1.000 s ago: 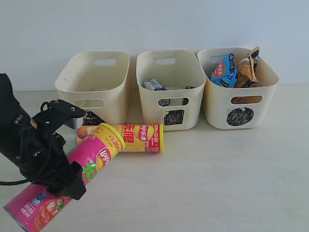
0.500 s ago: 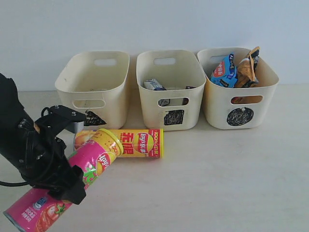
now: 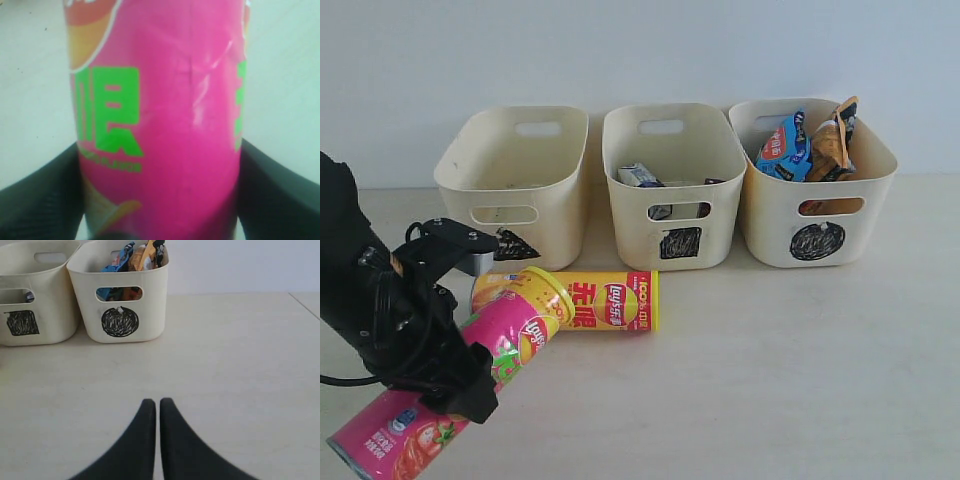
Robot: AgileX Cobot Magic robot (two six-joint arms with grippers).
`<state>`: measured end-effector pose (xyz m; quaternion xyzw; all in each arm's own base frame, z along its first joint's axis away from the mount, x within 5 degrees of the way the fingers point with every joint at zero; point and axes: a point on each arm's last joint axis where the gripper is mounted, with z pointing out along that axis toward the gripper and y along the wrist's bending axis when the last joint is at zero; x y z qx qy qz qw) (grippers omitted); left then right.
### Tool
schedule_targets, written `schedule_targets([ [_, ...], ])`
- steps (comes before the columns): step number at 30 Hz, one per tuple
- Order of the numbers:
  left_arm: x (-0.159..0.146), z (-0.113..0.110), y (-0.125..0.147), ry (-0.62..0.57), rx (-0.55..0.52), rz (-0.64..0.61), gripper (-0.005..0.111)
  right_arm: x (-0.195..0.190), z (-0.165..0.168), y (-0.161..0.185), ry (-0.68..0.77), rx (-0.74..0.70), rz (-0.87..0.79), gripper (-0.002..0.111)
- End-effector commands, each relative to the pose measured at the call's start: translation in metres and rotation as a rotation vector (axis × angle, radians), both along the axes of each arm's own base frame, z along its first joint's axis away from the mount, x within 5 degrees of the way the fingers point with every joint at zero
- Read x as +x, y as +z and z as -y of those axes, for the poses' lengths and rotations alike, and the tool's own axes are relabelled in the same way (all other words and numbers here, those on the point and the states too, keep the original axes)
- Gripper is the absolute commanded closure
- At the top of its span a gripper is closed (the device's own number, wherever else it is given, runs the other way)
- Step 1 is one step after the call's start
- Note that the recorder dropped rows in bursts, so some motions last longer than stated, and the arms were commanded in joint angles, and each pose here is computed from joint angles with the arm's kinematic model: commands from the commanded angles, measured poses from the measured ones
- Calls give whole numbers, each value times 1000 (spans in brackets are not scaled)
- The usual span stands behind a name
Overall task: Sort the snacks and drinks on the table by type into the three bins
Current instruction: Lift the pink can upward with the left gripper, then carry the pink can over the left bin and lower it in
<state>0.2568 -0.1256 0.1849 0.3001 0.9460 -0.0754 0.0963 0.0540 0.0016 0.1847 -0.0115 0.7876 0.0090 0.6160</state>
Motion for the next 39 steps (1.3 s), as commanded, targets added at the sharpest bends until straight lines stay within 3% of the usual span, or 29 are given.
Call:
schedule_targets([
  [1,1,2,2,8,-6,11,103,0,0,0,1,-5,11,108],
  [7,-3,1,2,11,3,-31,103,0,0,0,1,-5,11,108],
  [11,-11,-1,19,-4,5,-73,103,0,0,0,1,-5,11,108],
  [14,-14,-2,47,-18,-25,-14,103,0,0,0,1,-5,11,108],
  [18,-8,-9,95,20,-73,179,103,0,0,0,1,-5,11,108],
  [21,9,-18,129,120,-114,317,103,0,0,0,1,-5,11,108],
  [29,73,-20,162,227,-155,494,103,0,0,0,1,-5,11,108],
  [39,159,-5,143,328,-279,716,103,0,0,-1,1,-5,7,108],
])
